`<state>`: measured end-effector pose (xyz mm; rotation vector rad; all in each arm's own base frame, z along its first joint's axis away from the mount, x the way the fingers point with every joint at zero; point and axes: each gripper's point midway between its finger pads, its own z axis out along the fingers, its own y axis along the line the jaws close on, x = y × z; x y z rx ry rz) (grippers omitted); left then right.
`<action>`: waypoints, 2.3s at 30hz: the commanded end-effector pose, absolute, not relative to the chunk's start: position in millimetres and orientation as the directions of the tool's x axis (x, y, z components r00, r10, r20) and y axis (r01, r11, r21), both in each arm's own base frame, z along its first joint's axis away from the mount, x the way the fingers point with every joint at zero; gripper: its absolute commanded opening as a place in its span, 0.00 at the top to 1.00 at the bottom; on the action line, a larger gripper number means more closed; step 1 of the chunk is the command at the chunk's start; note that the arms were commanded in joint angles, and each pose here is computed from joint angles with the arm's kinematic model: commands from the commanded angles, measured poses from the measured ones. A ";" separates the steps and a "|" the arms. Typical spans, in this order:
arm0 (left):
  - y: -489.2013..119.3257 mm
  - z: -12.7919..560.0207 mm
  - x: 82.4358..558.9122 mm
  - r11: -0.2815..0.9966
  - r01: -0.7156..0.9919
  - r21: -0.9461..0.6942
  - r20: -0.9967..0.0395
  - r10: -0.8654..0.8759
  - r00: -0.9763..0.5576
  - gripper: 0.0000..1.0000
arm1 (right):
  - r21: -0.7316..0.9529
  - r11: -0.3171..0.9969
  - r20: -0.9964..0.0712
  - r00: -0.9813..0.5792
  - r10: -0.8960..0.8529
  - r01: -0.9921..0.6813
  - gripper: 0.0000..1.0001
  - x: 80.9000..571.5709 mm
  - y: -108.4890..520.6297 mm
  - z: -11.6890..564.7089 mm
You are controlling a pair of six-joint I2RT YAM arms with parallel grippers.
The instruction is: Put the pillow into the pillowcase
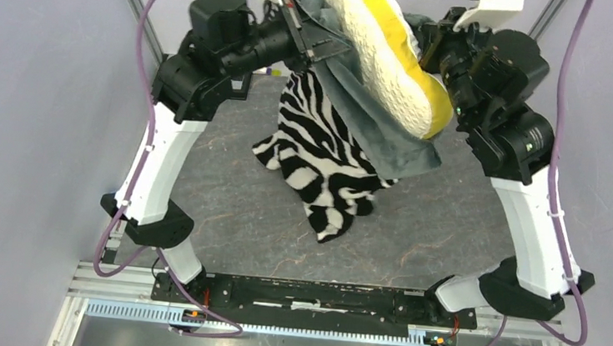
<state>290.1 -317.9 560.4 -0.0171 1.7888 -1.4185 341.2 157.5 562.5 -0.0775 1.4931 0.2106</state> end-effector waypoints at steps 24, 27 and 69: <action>-256.2 655.4 328.5 0.151 0.596 -0.789 -0.522 -0.677 -0.519 0.97 | 0.135 0.955 -0.977 0.126 0.173 -0.265 1.00 316.0 152.8 565.3; -310.8 633.8 293.3 0.169 0.627 -0.761 -0.596 -0.565 -0.571 0.97 | 0.133 0.976 -0.977 0.141 0.158 -0.175 1.00 338.8 121.9 589.5; -235.3 689.4 333.0 -0.007 0.628 -0.779 -0.435 -0.715 -0.548 0.97 | 0.209 0.939 -0.928 0.246 0.278 -0.273 1.00 325.8 62.4 620.2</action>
